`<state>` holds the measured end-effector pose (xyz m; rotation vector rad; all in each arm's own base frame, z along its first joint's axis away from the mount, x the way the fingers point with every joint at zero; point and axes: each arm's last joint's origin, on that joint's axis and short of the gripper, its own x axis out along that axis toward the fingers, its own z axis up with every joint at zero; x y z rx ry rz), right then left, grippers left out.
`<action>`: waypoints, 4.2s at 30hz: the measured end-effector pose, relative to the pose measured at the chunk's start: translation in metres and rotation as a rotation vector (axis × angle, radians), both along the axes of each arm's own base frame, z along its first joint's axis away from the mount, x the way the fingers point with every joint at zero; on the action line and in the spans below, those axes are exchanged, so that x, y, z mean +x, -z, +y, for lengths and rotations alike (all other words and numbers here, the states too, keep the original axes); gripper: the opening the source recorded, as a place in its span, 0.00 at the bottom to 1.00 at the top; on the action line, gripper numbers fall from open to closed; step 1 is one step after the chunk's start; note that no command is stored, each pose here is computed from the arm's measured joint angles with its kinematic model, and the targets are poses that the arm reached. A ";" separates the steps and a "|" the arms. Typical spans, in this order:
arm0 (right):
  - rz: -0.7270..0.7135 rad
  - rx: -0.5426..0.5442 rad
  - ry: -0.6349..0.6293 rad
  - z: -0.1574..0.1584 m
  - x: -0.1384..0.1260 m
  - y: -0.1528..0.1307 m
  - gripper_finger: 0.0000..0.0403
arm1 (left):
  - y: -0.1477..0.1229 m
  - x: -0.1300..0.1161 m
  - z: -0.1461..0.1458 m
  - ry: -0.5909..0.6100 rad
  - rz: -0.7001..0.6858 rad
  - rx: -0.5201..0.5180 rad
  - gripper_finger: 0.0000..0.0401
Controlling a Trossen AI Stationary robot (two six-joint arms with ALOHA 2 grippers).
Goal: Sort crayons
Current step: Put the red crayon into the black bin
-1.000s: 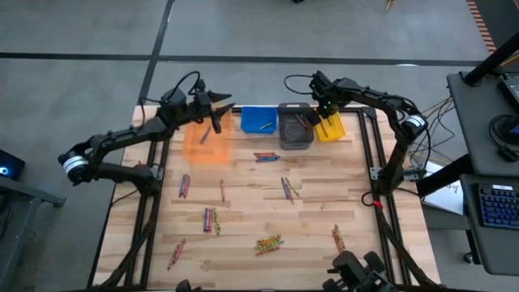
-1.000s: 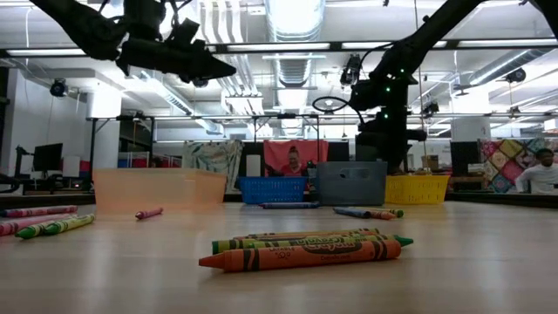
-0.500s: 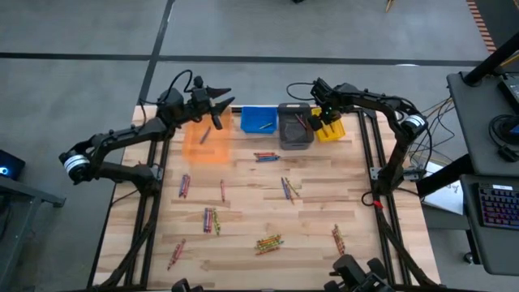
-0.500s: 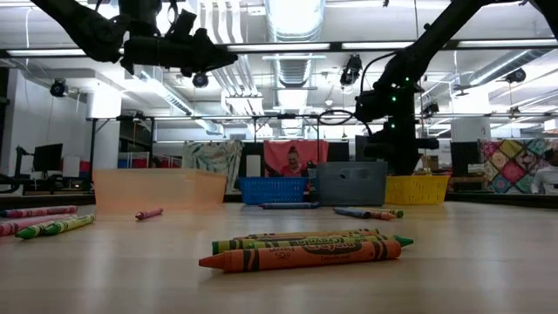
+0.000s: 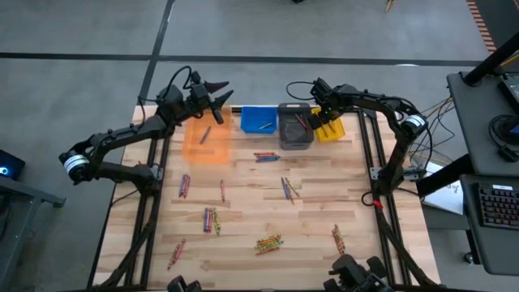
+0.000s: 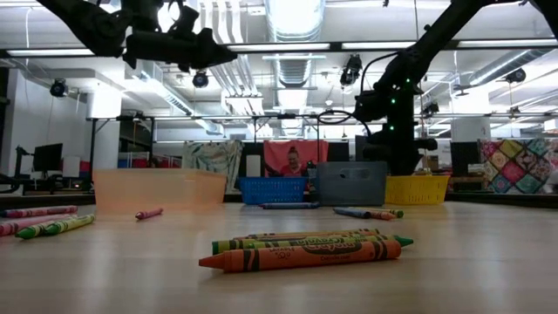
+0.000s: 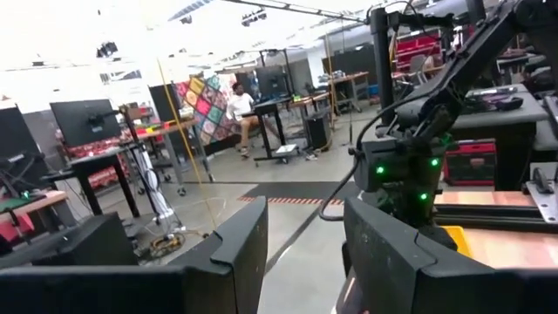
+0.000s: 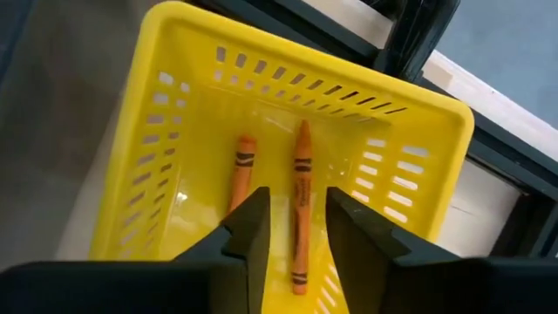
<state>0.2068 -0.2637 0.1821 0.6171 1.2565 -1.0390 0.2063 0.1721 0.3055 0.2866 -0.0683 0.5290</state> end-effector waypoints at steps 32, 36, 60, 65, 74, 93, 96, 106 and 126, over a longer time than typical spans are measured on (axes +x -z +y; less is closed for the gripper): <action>-0.707 -0.293 -0.483 0.091 0.018 -0.093 0.23 | 0.024 0.030 -0.046 0.262 0.179 -0.271 0.29; -0.738 -0.266 -0.561 0.116 0.028 -0.096 0.20 | 0.034 0.034 -0.064 0.194 0.271 -0.384 0.28; -0.683 -0.044 -0.698 0.183 0.048 -0.085 0.16 | 0.039 0.025 -0.165 -0.148 0.589 -1.121 0.24; -0.668 -0.068 -0.692 0.182 0.048 -0.085 0.16 | 0.047 0.025 -0.177 -0.192 0.570 -1.203 0.26; -0.638 -0.113 -0.698 0.181 0.047 -0.085 0.16 | 0.084 0.045 -0.190 -0.321 0.688 -1.188 0.38; -0.615 -0.093 -0.698 0.181 0.045 -0.082 0.16 | 0.159 0.066 -0.194 -0.564 0.943 -1.159 0.41; -0.614 -0.093 -0.698 0.181 0.045 -0.082 0.16 | 0.165 0.068 -0.195 -0.577 0.961 -1.153 0.38; -0.610 -0.096 -0.708 0.181 0.045 -0.082 0.16 | 0.173 0.072 -0.196 -0.555 0.992 -1.124 0.21; -0.927 -0.315 -0.929 0.190 0.052 -0.041 0.16 | 0.071 0.084 -0.194 -0.058 0.660 -0.703 0.00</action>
